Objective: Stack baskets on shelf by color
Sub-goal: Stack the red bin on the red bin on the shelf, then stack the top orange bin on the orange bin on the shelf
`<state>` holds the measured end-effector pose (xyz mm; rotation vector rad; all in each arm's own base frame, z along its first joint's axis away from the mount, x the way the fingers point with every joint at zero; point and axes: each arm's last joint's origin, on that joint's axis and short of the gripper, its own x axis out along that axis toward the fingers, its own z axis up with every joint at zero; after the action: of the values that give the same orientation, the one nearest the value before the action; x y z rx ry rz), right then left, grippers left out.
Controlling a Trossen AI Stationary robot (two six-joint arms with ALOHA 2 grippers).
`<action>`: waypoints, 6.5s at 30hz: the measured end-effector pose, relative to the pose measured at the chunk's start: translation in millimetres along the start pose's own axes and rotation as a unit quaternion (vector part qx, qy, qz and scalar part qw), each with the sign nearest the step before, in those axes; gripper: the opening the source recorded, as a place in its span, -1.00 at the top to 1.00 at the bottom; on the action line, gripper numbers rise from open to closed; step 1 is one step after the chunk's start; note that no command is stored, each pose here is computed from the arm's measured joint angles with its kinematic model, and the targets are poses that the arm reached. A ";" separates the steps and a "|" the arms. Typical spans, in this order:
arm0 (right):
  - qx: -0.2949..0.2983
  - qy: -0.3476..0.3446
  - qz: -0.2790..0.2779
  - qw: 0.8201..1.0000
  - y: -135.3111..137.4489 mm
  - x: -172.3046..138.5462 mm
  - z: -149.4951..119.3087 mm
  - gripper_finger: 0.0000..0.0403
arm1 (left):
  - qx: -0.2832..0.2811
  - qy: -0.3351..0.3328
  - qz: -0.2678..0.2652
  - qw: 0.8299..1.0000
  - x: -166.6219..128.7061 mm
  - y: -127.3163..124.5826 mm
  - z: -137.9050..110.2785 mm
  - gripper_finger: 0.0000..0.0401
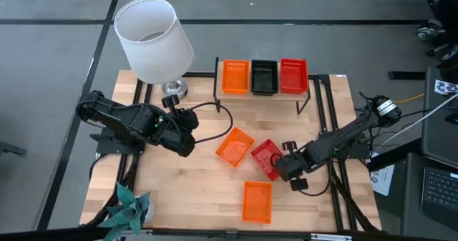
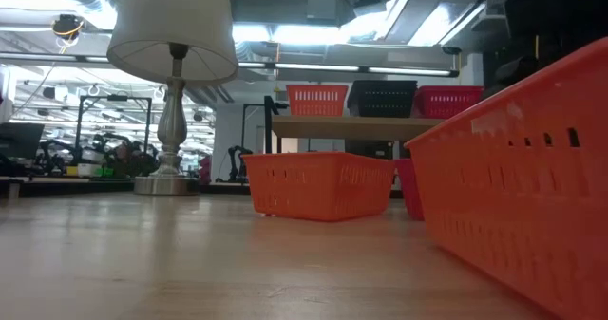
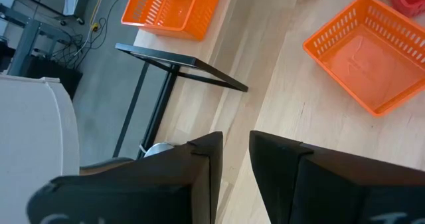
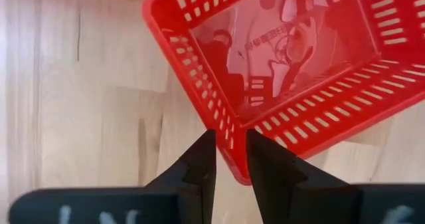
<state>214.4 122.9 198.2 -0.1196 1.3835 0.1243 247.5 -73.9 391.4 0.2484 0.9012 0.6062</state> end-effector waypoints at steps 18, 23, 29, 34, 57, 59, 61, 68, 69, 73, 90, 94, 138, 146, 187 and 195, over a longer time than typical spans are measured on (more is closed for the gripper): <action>-0.022 0.027 0.013 0.999 7.2 15.2 3.0 0.58 | 0.000 0.000 0.000 1.000 0.0 0.0 0.0 0.66; -0.021 0.029 0.018 0.999 7.5 15.2 2.8 0.58 | 0.000 0.000 0.000 1.000 0.0 0.0 0.0 0.66; -0.022 0.016 0.000 1.000 7.3 17.8 5.6 0.58 | -0.001 0.000 0.000 1.000 0.0 -0.1 0.1 0.66; -0.022 0.030 -0.015 0.999 8.5 29.2 7.5 0.58 | -0.004 -0.003 -0.002 1.000 0.0 -0.4 0.7 0.66; -0.004 -0.040 -0.172 0.984 40.3 -116.9 33.6 0.99 | -0.004 -0.003 -0.002 1.000 -0.1 -0.3 0.8 0.66; 0.009 -0.068 -0.226 0.972 39.2 -138.1 29.5 0.99 | -0.004 -0.004 -0.002 1.000 -0.1 -0.4 0.8 0.66; 0.018 -0.129 -0.248 0.960 37.6 -153.1 29.7 0.99 | -0.004 -0.003 -0.002 1.000 -0.1 -0.3 0.8 0.66; 0.037 -0.199 -0.336 0.920 -5.5 -186.3 14.1 1.00 | -0.004 -0.004 -0.002 1.000 -0.2 -0.5 0.9 0.66; 0.050 -0.203 -0.345 0.915 -15.5 -191.5 10.8 1.00 | -0.004 -0.004 -0.002 1.000 -0.2 -0.5 0.9 0.66; 0.083 -0.199 -0.366 0.905 -54.3 -210.4 -7.9 1.00 | -0.003 -0.004 -0.002 1.000 -0.2 -0.4 0.8 0.66; 0.138 -0.137 -0.365 0.910 -142.3 -237.5 -39.1 1.00 | -0.003 -0.004 -0.002 1.000 -0.2 -0.5 1.0 0.66; 0.127 -0.086 -0.355 0.922 -165.2 -226.8 -29.1 1.00 | -0.004 -0.005 -0.003 1.000 -0.2 -0.5 1.0 0.66; 0.175 -0.053 -0.205 0.962 -230.1 -213.1 -51.2 1.00 | -0.001 -0.005 -0.003 1.000 -0.1 -0.5 1.2 0.66; 0.147 -0.014 -0.182 0.972 -238.2 -200.9 -44.3 1.00 | -0.001 -0.005 -0.003 1.000 -0.2 -0.6 1.1 0.66; 0.159 0.077 -0.127 0.976 -253.0 -172.7 -33.7 0.50 | -0.003 -0.006 -0.003 1.000 -0.2 -0.7 1.4 0.66; 0.175 0.060 -0.137 0.973 -242.8 -182.8 -39.4 0.44 | -0.007 -0.006 -0.003 1.000 -0.1 -0.7 1.4 0.66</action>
<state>181.2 -126.3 373.6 -0.0220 1.4735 -0.3623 248.8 -74.5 392.0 0.2365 0.8861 0.6043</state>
